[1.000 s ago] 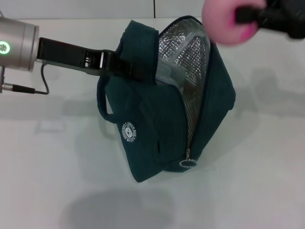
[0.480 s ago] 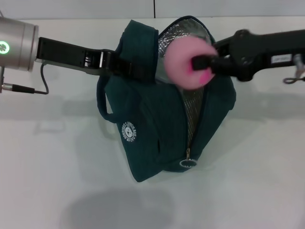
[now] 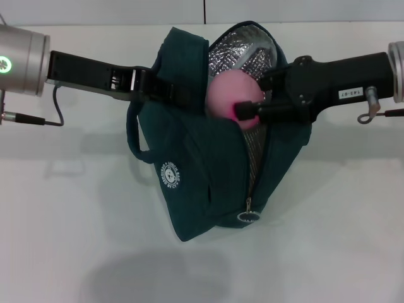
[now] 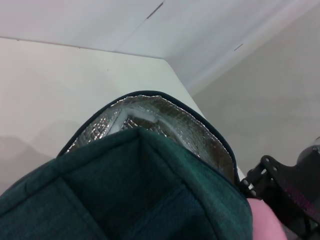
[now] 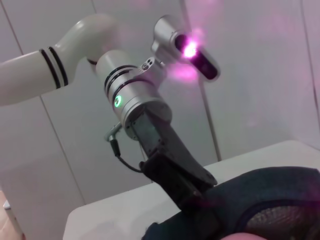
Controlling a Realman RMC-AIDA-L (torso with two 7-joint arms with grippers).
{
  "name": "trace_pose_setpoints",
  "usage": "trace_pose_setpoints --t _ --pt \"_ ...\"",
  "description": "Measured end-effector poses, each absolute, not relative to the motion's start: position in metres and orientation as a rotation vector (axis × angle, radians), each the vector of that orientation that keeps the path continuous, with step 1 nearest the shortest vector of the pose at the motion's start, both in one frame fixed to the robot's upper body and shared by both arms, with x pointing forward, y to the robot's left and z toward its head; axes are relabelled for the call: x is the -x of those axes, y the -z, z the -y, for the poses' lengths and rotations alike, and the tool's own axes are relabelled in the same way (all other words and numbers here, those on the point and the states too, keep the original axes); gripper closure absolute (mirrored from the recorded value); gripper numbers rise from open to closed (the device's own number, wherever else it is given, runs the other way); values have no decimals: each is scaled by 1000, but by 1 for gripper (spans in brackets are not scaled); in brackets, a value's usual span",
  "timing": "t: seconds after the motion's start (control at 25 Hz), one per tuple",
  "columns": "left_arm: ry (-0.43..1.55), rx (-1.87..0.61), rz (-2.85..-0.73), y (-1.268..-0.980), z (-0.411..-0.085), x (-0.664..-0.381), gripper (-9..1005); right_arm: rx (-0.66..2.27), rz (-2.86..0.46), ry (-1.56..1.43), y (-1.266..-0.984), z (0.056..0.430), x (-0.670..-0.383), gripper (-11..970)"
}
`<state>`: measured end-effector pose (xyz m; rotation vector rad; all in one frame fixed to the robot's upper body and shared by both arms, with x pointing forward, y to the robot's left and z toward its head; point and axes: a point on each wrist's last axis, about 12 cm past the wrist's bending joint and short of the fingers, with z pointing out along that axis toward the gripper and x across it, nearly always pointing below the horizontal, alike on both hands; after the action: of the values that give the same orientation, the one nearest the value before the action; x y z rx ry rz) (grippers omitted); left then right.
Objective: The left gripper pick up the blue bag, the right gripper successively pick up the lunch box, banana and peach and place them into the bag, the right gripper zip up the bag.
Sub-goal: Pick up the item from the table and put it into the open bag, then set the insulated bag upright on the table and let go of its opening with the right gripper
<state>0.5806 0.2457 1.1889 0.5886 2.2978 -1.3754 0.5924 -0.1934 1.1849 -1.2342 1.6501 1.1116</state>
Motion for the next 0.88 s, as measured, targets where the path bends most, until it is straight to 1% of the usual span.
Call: trace_pose_setpoints --t 0.24,0.32,0.44,0.56,0.76,0.88 --pt "1372 -595 -2296 -1189 -246 -580 961 1274 -1619 -1108 -1188 192 -590 491" --pt "1371 -597 -2295 -1188 -246 -580 961 1280 -1610 -1106 -1189 192 -590 290" --pt "1379 -593 -2297 -1186 -246 -580 960 1283 -1602 -1094 -1191 193 -591 212" --pt "1382 -589 -2298 -1185 -246 -579 960 1245 -1585 -1066 -1201 200 -592 135" --pt "1380 -592 -2296 -1185 -246 -579 960 1078 -1596 -1004 -1224 225 -599 143" --pt "1379 -594 -2294 -1185 -246 -579 960 948 -1685 -976 -1232 241 -609 144"
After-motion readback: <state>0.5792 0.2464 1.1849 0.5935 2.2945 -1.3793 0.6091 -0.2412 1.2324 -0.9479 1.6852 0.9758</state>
